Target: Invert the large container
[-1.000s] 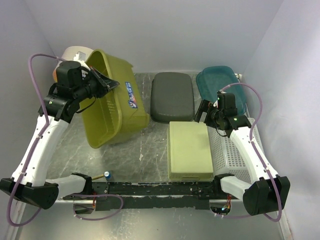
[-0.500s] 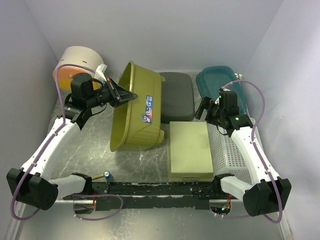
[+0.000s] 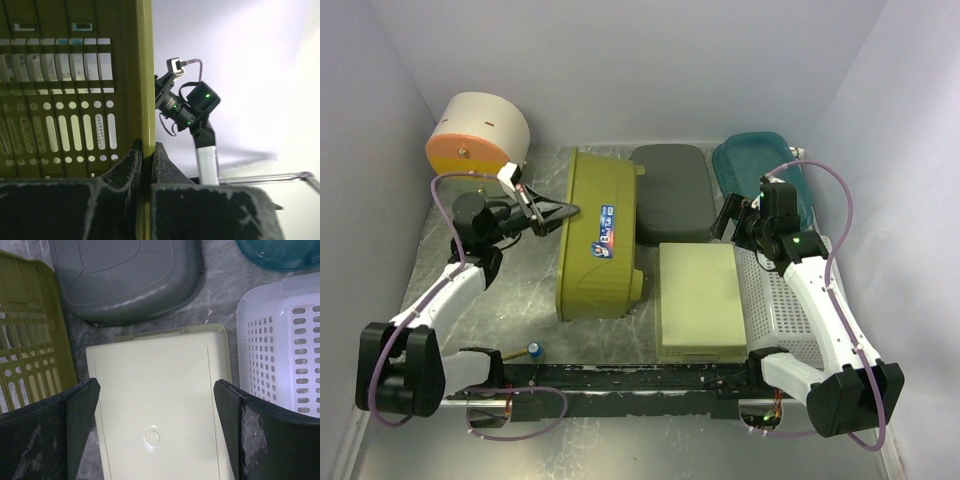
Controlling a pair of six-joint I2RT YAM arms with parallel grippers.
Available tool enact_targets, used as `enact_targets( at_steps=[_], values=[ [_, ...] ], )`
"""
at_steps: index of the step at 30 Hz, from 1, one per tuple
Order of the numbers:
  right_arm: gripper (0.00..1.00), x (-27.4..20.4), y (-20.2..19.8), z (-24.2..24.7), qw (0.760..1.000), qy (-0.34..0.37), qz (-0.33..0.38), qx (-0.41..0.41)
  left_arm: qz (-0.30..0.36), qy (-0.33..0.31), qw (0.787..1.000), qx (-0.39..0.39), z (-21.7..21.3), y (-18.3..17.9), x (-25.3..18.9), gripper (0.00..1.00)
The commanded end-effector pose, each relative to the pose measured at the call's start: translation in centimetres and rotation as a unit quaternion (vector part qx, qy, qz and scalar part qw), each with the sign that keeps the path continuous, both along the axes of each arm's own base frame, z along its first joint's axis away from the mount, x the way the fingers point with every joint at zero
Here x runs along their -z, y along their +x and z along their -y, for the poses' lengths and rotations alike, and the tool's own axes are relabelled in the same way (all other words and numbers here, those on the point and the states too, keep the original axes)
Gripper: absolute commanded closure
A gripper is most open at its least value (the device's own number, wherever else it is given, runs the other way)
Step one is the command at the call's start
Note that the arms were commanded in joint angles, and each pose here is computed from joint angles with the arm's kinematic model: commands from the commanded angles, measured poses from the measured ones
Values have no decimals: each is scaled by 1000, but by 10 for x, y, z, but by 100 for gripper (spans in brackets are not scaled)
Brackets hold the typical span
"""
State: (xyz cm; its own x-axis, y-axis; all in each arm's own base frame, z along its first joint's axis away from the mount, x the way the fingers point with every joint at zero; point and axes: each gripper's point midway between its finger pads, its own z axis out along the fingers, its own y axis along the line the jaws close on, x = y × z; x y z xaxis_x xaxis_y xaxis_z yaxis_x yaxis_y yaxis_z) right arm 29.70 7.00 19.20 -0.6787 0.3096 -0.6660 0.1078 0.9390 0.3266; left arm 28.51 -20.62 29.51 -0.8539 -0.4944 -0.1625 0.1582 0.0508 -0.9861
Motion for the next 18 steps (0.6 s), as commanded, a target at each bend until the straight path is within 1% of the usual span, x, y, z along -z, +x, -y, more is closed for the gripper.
enact_targets(
  at_steps=[1, 5, 6, 7, 10, 11, 12, 13, 14, 15, 18],
  values=[
    [0, -10, -1, 6, 1000, -13, 18, 4, 78, -73, 993, 43, -18, -25, -39, 93],
    [0, -9, -3, 9, 1000, -18, 17, 6, 46, -63, 997, 24, -44, -17, -15, 93],
    [0, -8, -3, 8, 1000, -18, 17, 5, 38, -54, 998, 19, -51, -14, -7, 92],
    [0, -9, -2, 7, 1000, -16, 18, 4, 28, -44, 998, 18, -56, -12, 2, 85],
    [0, 2, -4, 5, 1000, -10, 7, -1, 0, -20, 1000, 11, -72, -6, 29, 60],
    [0, 2, -4, 5, 1000, -10, 6, -1, -11, -10, 1000, 9, -78, -3, 38, 53],
    [0, 2, -4, 4, 1000, -9, 6, -1, -26, -2, 1000, 3, -85, 0, 48, 50],
    [0, 2, -3, 4, 1000, -9, 6, -1, -26, 13, 1000, -4, -92, 4, 56, 48],
    [0, 2, -3, 4, 1000, -9, 8, -1, -46, 26, 999, -15, -100, 9, 66, 46],
    [0, 1, -4, 4, 1000, -9, 8, -2, -101, 40, 994, -31, -108, 11, 86, 46],
    [0, 2, -3, 3, 1000, -9, 8, -4, -122, 159, 977, -69, -129, 24, 115, 46]
  ],
)
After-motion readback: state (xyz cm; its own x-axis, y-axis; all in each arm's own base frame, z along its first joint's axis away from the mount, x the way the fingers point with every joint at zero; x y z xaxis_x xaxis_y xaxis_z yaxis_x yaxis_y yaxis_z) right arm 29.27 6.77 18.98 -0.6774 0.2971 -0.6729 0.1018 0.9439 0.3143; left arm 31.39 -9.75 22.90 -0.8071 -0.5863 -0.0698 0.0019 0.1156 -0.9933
